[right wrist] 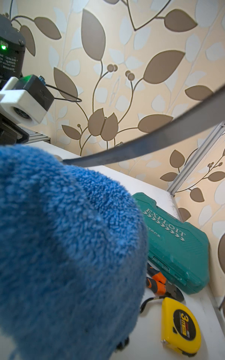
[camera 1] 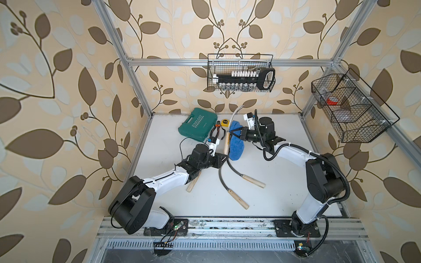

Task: Wipe small sickles with rags
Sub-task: Wipe the small sickle.

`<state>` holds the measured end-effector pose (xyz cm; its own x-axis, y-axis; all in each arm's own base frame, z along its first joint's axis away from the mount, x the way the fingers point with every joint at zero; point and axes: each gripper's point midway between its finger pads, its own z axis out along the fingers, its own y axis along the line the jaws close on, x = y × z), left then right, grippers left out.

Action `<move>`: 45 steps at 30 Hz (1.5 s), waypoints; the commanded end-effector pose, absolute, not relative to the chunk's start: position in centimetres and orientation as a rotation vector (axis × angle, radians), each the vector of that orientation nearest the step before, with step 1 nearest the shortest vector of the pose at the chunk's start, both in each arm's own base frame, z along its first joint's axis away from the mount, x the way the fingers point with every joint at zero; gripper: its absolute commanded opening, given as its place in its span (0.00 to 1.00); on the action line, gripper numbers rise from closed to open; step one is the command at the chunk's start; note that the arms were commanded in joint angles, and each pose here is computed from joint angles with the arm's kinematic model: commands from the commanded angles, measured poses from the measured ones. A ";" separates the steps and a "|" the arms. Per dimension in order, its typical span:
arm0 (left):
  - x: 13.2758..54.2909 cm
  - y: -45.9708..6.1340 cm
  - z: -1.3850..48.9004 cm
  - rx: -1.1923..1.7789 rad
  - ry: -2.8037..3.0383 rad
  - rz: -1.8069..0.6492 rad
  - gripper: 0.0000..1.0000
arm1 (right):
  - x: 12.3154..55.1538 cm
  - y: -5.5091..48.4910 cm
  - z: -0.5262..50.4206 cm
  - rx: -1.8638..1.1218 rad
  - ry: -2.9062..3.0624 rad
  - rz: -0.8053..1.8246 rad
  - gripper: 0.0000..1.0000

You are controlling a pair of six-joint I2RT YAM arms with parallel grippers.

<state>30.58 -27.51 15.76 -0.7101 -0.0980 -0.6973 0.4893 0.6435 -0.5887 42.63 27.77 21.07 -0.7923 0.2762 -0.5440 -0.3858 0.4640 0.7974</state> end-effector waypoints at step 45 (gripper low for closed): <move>31.2 -28.2 17.7 0.345 2.083 -1.027 0.00 | 38.8 30.8 19.5 -0.175 2.104 1.423 0.00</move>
<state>30.57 -27.35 15.31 -0.7199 -0.0862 -0.6887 0.4782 0.6575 -0.5822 36.62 31.08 14.07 -0.8831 0.1652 -0.4391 -0.3199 0.4724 0.8213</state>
